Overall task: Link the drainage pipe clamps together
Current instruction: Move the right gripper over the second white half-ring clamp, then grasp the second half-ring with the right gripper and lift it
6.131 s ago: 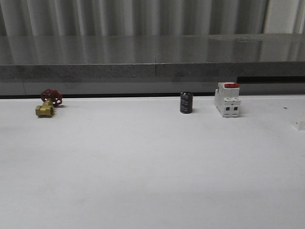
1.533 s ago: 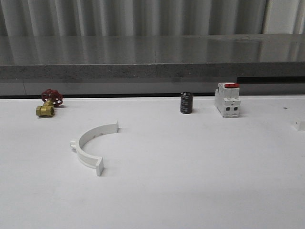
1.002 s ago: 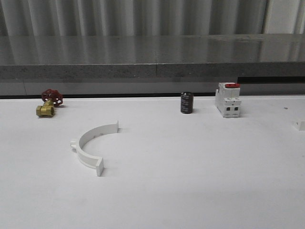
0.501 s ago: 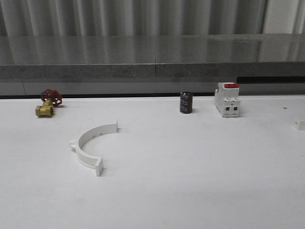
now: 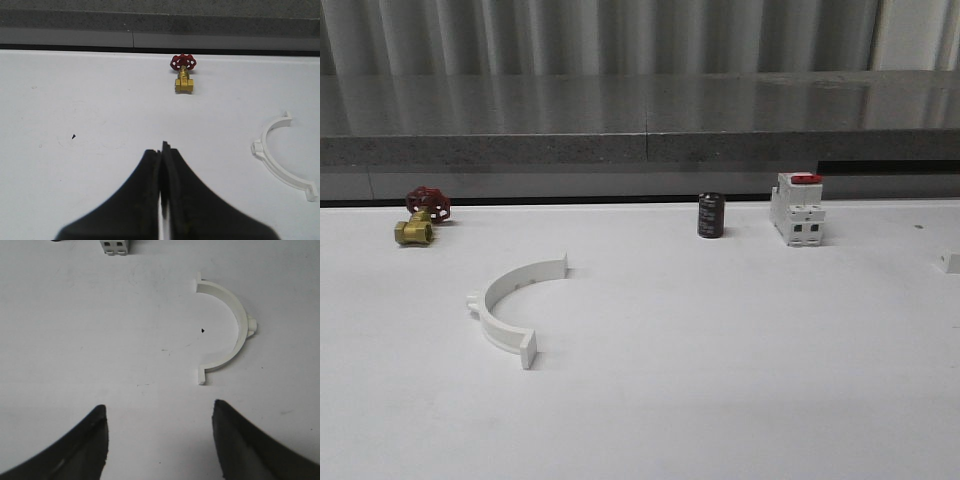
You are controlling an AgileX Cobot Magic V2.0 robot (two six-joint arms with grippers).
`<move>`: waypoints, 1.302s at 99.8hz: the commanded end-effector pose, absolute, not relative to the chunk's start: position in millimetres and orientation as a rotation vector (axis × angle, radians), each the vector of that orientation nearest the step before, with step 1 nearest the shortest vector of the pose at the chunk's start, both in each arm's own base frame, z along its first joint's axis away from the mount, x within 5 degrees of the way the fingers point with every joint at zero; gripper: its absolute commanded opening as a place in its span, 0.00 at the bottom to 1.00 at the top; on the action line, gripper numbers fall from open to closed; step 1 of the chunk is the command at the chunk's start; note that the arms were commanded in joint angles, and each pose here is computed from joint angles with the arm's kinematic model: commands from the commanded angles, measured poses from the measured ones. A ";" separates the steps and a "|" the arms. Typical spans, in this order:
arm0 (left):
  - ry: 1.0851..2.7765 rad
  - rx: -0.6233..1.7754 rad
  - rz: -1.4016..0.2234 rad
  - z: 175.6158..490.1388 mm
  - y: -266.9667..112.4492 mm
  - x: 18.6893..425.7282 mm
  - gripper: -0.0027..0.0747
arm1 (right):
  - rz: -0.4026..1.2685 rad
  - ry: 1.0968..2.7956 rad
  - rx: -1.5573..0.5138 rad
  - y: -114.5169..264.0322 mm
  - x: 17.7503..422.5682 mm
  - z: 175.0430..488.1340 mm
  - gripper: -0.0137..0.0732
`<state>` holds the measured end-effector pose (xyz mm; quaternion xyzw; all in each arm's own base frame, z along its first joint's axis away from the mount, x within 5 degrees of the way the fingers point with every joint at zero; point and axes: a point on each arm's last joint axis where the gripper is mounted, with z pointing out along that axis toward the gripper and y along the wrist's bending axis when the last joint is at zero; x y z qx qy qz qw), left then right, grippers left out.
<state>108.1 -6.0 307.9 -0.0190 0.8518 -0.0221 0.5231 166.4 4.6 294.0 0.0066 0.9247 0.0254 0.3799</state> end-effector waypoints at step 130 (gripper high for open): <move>1.951 -0.033 -0.065 321.8 -6.9 110.5 0.01 | -0.051 2.761 0.141 -91.9 359.2 180.4 0.72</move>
